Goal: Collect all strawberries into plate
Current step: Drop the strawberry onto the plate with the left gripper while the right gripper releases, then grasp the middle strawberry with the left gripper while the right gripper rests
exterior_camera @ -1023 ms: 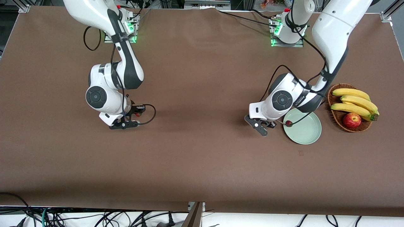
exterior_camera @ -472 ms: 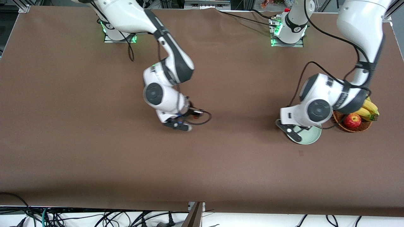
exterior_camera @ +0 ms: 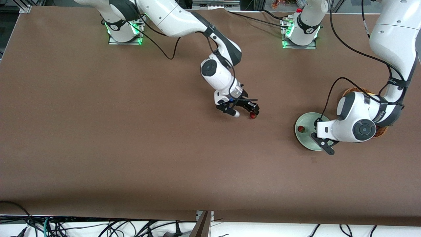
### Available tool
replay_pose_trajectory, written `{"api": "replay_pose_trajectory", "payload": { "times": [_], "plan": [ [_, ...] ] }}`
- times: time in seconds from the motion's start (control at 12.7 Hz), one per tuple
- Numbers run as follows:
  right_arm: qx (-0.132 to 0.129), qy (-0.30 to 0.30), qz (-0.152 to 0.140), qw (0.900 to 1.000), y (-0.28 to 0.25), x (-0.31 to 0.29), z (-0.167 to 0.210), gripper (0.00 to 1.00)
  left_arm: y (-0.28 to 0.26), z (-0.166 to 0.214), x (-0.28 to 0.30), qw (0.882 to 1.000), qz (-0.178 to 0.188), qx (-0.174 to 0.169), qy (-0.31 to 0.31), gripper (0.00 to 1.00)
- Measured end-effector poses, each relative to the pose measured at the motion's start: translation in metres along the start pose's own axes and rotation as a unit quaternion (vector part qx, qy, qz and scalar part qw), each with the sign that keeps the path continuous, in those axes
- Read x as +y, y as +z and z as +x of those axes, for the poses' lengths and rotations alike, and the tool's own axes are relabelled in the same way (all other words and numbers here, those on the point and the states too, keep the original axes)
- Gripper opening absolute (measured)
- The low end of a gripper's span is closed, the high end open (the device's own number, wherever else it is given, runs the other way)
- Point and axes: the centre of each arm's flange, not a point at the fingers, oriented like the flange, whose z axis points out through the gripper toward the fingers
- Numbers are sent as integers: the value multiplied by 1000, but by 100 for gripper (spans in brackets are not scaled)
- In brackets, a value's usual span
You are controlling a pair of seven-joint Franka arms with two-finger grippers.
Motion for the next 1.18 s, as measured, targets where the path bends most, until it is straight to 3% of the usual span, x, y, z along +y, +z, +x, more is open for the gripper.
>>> {"api": "replay_pose_trajectory", "payload": {
  "times": [0.08,0.24,0.39,0.55,0.79,0.94,1.18],
  "plan": [
    [-1,-2,-16,1000,-10,-9,14,73,-5,4,4,1000,3,3,4,60],
    [-1,-20,-78,997,-54,-33,67,95,-22,12,14,1000,7,11,11,82],
    [-30,-64,-141,987,-127,-48,130,96,-49,25,41,1000,-19,17,-15,100],
    [-60,-112,-196,972,-209,-46,189,97,-70,42,75,997,-40,22,-64,100],
    [-66,-180,-256,947,-312,-15,247,99,-73,70,134,985,-52,10,-161,100],
    [-57,-205,-295,931,-373,15,254,99,-55,88,178,974,-52,4,-223,100],
    [-75,-228,-320,917,-491,54,246,100,-2,110,247,954,-41,34,-295,100]
  ]
}}
